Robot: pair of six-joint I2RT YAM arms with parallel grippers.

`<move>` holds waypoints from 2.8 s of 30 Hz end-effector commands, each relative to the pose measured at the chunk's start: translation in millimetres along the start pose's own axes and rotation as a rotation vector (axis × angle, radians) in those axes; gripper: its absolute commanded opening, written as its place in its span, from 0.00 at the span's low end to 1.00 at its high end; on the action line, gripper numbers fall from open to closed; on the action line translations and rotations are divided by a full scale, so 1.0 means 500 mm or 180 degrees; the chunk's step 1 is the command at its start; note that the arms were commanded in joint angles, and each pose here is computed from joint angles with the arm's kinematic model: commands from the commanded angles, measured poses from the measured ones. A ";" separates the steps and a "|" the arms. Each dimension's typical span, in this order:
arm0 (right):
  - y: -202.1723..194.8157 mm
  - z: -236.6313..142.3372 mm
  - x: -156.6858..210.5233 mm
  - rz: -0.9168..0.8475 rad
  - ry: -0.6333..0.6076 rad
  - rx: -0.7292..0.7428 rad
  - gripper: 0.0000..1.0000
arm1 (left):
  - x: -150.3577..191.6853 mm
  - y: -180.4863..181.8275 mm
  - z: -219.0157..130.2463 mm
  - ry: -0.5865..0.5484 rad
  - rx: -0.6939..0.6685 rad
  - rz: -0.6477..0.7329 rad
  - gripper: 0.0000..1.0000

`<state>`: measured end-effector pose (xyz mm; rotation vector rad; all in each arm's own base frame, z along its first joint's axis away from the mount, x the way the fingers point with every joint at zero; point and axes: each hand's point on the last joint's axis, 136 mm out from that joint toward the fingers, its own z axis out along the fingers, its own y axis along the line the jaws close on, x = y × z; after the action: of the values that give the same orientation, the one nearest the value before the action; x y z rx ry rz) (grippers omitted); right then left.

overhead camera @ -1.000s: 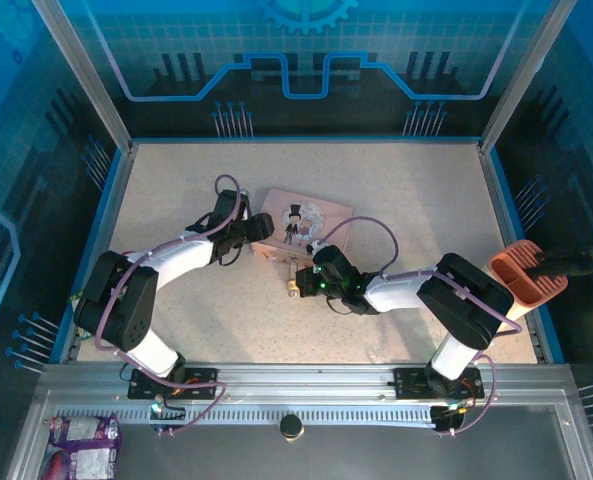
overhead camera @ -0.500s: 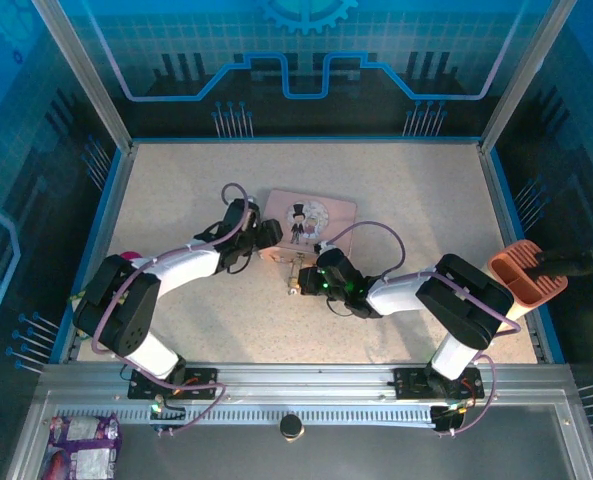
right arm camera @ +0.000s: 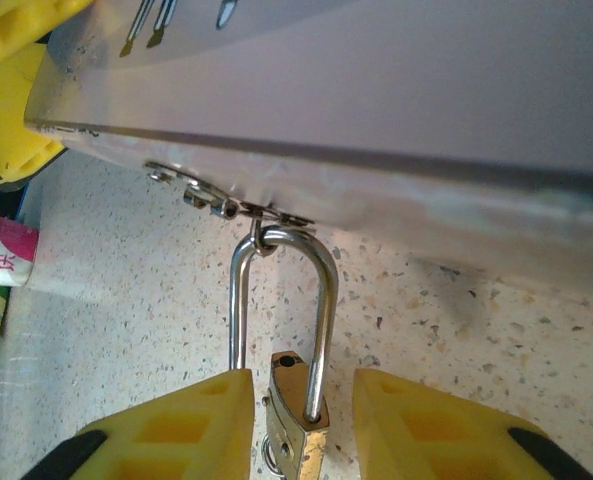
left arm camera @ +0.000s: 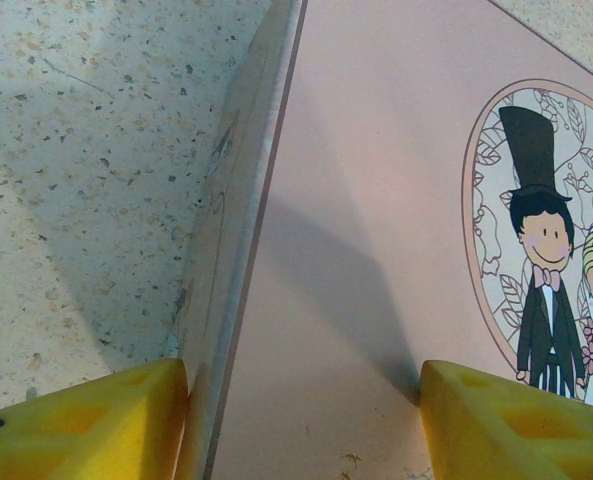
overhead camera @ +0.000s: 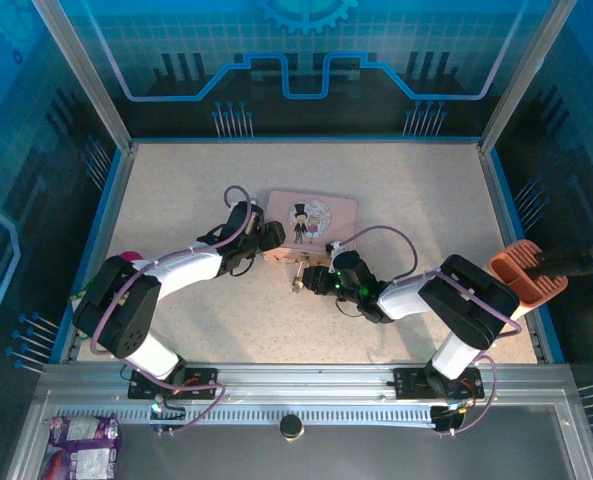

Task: Unlock a padlock with a key

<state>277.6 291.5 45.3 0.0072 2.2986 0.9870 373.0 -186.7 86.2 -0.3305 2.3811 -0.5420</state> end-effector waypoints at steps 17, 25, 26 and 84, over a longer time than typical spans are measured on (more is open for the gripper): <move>-0.022 0.044 0.042 -0.0107 0.0241 0.0160 0.24 | 0.064 0.032 0.001 0.0286 -0.0140 -0.0028 0.61; -0.033 0.034 0.046 -0.0051 0.0214 0.0197 0.18 | 0.062 0.032 -0.005 0.0263 -0.0133 -0.0031 0.61; -0.034 0.035 0.047 -0.0049 0.0218 0.0202 0.16 | 0.064 0.032 -0.005 0.0268 -0.0129 -0.0037 0.61; -0.085 -0.077 -0.198 0.1793 -0.1811 -0.0265 0.00 | 0.119 -0.072 0.010 0.0208 0.0049 -0.0055 0.59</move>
<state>327.0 221.9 45.8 0.7677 1.9668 1.0649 342.9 -249.0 86.0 -0.3226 2.3577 -0.6510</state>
